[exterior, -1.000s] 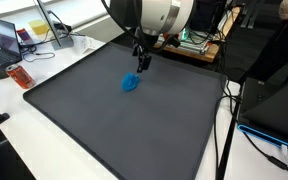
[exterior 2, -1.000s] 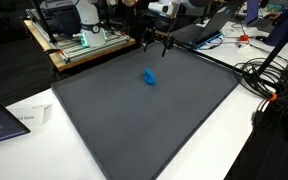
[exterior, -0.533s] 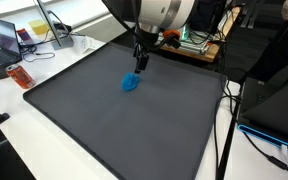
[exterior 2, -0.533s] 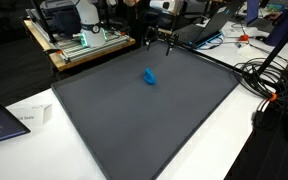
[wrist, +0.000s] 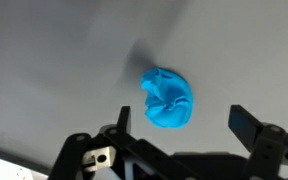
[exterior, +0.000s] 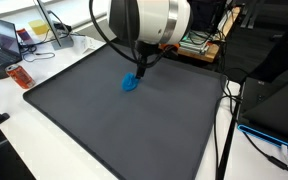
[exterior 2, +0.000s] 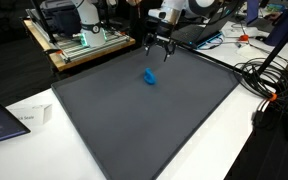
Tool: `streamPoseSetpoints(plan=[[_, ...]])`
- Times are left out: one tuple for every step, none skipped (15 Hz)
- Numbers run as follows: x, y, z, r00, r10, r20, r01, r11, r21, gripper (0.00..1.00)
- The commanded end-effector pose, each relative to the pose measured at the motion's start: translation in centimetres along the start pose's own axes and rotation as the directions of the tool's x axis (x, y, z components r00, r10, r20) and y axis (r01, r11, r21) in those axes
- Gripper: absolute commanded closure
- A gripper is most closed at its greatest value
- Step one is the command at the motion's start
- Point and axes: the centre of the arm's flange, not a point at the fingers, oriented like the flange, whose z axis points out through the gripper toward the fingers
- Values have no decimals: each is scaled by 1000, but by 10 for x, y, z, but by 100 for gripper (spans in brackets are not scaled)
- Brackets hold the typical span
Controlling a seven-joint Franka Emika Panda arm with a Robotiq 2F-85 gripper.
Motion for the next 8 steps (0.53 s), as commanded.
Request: streamPoseSetpoints(plan=[[5,-51,-29,993,115,9,-115,992,-61,0],[2,-53,-27,989,146,8,-145,987,-70,0],[1,-54,-25,985,174,4,-173,982,-79,0],[-1,-55,-24,981,196,3,-195,978,-78,0],[-3,-56,-23,976,218,-3,-218,973,-75,0],[-5,-57,-23,970,242,-15,-243,967,-75,0],[-6,-58,-25,964,263,-34,-264,962,-66,0],[-7,-58,-26,956,288,-60,-292,954,-66,0]])
